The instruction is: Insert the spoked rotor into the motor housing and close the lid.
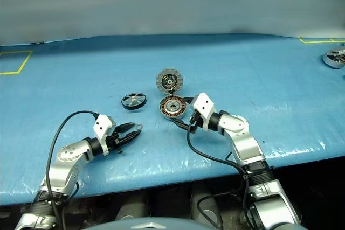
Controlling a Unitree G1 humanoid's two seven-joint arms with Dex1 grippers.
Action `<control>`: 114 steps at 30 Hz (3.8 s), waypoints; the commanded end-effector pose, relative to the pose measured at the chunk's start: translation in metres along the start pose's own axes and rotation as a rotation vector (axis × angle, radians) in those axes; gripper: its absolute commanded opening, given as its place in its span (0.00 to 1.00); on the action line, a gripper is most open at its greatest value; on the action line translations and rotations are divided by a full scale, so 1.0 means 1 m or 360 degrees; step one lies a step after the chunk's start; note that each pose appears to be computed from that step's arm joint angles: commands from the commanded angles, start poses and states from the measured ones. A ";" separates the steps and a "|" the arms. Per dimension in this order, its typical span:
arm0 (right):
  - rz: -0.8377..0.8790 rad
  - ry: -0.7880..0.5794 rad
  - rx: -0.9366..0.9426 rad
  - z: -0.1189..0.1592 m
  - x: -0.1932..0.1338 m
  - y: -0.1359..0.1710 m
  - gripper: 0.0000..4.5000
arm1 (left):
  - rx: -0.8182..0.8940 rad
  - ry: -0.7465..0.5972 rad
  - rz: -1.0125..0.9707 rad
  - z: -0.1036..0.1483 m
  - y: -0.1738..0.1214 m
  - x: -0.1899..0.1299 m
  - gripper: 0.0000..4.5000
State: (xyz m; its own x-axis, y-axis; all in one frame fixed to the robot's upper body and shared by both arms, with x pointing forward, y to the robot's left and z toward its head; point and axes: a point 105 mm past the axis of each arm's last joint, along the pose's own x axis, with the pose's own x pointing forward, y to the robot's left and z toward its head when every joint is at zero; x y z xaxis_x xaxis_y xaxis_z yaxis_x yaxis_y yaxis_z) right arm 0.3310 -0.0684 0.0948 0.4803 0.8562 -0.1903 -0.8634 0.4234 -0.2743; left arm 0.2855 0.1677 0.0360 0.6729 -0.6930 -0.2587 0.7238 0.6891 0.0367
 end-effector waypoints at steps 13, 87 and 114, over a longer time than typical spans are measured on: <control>0.0473 0.0477 -0.0606 -0.008 0.019 -0.008 1.00 | 0.0056 -0.0071 0.0052 0.010 -0.003 -0.004 0.46; 0.0301 -0.0022 -0.0276 0.063 0.020 0.043 0.99 | 0.0122 -0.0014 0.0101 0.009 0.014 -0.014 0.45; 0.0028 0.0075 0.0028 0.018 -0.019 0.040 0.99 | 0.0185 0.0229 -0.0222 -0.015 0.005 0.015 0.45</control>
State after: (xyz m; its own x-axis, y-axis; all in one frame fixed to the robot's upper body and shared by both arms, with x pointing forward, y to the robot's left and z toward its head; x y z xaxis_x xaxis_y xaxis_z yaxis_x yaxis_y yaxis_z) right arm 0.2838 -0.0639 0.0906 0.4713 0.8367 -0.2789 -0.8792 0.4207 -0.2237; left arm 0.3017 0.1675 0.0319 0.5715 -0.7377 -0.3593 0.8132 0.5677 0.1279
